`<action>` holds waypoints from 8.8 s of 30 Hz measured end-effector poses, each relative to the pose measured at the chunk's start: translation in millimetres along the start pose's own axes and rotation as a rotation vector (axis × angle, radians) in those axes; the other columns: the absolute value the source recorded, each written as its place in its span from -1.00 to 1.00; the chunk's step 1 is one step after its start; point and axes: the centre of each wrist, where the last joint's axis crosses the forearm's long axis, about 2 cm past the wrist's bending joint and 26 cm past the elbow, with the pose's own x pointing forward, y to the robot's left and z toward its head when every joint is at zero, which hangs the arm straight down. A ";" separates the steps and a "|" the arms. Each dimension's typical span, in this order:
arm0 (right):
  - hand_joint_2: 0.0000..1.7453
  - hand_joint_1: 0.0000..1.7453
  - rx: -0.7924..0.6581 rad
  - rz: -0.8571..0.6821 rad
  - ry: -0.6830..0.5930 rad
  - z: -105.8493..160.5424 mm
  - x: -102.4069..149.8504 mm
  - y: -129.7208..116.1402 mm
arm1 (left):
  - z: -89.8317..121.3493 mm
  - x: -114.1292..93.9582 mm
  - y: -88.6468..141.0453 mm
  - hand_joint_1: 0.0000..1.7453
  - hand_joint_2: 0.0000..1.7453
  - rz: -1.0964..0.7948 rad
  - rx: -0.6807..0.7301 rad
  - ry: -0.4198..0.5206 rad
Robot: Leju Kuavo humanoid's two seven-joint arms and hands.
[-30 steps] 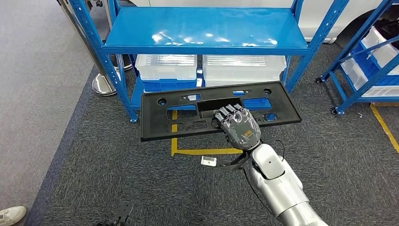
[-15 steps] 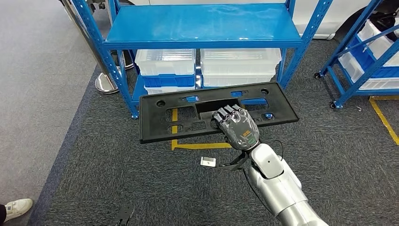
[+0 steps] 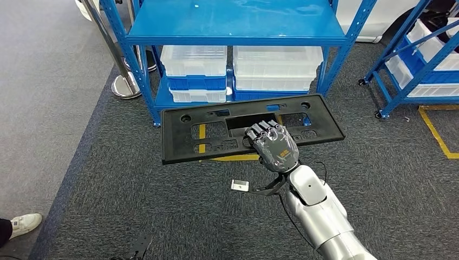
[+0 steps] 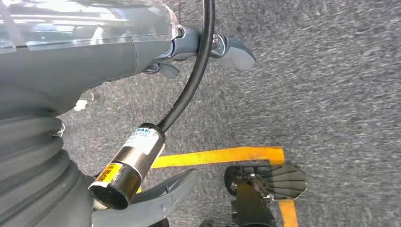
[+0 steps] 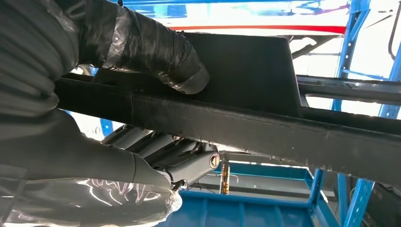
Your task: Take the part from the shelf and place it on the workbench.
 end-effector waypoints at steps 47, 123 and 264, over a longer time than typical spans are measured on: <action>1.00 1.00 0.008 -0.046 0.021 1.4 0.9 4.4 | 2.2 -13.0 -2.1 -1.00 1.00 0.000 -0.001 0.000; 1.00 1.00 -0.014 -0.029 0.088 9.5 -9.6 -0.6 | 2.7 -12.4 -4.1 -1.00 1.00 -0.028 -0.022 -0.014; 1.00 1.00 -0.095 0.213 0.197 6.9 -54.1 -34.9 | 6.1 5.7 -19.2 -1.00 1.00 -0.108 -0.076 -0.028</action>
